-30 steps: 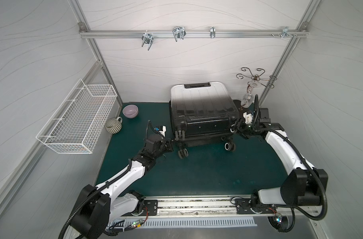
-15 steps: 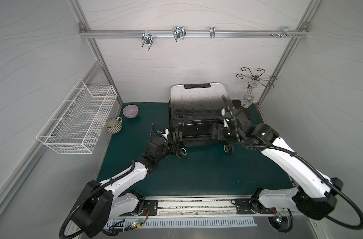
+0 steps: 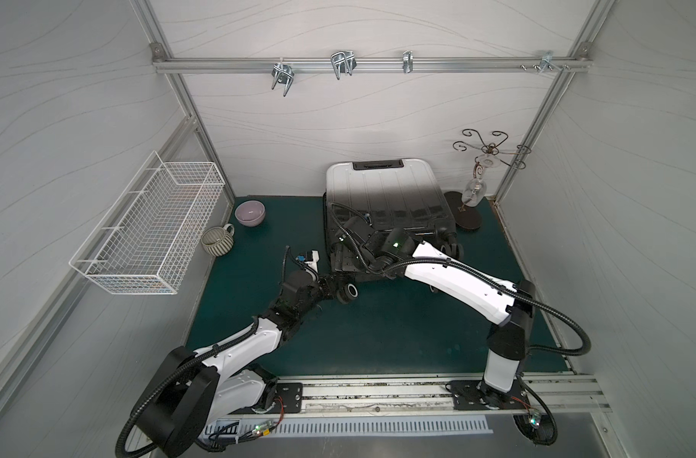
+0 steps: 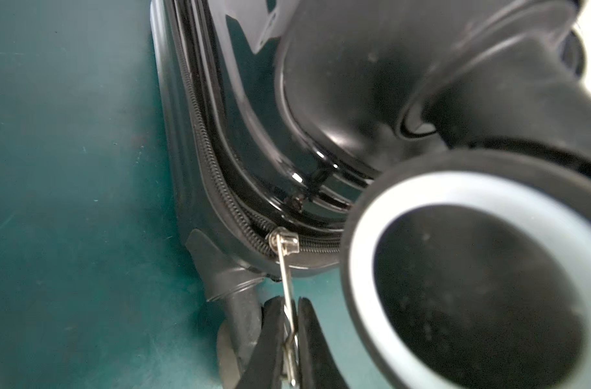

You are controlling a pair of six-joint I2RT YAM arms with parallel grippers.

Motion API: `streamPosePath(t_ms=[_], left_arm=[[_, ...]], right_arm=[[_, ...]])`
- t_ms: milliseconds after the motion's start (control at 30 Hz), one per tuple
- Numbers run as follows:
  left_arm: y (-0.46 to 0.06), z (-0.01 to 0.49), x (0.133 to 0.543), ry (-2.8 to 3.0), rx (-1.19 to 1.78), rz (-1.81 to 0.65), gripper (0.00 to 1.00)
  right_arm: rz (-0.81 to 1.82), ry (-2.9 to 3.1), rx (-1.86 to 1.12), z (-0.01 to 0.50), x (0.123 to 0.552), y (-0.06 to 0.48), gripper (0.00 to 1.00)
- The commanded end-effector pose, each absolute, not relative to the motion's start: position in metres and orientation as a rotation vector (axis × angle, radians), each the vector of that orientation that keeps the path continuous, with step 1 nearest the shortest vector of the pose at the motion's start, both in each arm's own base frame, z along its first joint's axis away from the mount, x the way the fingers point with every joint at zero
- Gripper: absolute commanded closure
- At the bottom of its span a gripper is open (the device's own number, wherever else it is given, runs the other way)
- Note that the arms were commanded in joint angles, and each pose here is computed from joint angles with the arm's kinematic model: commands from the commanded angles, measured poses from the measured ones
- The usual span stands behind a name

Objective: Close the suitcase zippers
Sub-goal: Zip the zipper on the suitcase.

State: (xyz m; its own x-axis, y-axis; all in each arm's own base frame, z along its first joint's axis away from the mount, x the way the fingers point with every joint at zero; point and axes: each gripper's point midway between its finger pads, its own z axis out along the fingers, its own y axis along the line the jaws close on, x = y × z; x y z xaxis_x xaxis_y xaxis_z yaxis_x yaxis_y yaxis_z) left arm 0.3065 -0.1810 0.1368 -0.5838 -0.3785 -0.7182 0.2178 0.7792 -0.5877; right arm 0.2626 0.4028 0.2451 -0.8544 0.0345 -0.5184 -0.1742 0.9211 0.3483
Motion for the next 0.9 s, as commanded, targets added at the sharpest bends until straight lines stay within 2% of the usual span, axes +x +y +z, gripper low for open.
streamPosePath(t_ms=[0, 333, 467, 533, 567, 700, 767, 867], left_arm=[[-0.183, 0.141, 0.307, 2.005, -0.133, -0.844, 1.0], [-0.183, 0.137, 0.305, 2.0, -0.122, -0.845, 1.0], [-0.184, 0.133, 0.306, 2.008, -0.12, -0.846, 1.0], [-0.184, 0.132, 0.307, 2.012, -0.124, -0.845, 1.0], [-0.184, 0.132, 0.307, 2.013, -0.124, -0.842, 1.0], [-0.167, 0.134, 0.31, 2.034, -0.173, -0.787, 1.0], [-0.146, 0.135, 0.312, 2.064, -0.238, -0.727, 1.0], [-0.119, 0.147, 0.316, 2.055, -0.316, -0.675, 1.0]], right_arm=[[0.494, 2.554, 0.021, 0.239, 0.269, 0.409, 0.2], [0.372, 2.584, 0.101, 0.205, 0.287, 0.423, 0.19], [0.359, 2.579, 0.149, 0.198, 0.298, 0.421, 0.23], [0.348, 2.562, 0.146, 0.197, 0.304, 0.419, 0.31], [0.346, 2.56, 0.139, 0.197, 0.306, 0.418, 0.39], [0.372, 2.489, -0.036, 0.219, 0.305, 0.417, 0.86], [0.378, 2.445, -0.149, 0.24, 0.297, 0.414, 0.98], [0.376, 2.417, -0.253, 0.256, 0.281, 0.394, 1.0]])
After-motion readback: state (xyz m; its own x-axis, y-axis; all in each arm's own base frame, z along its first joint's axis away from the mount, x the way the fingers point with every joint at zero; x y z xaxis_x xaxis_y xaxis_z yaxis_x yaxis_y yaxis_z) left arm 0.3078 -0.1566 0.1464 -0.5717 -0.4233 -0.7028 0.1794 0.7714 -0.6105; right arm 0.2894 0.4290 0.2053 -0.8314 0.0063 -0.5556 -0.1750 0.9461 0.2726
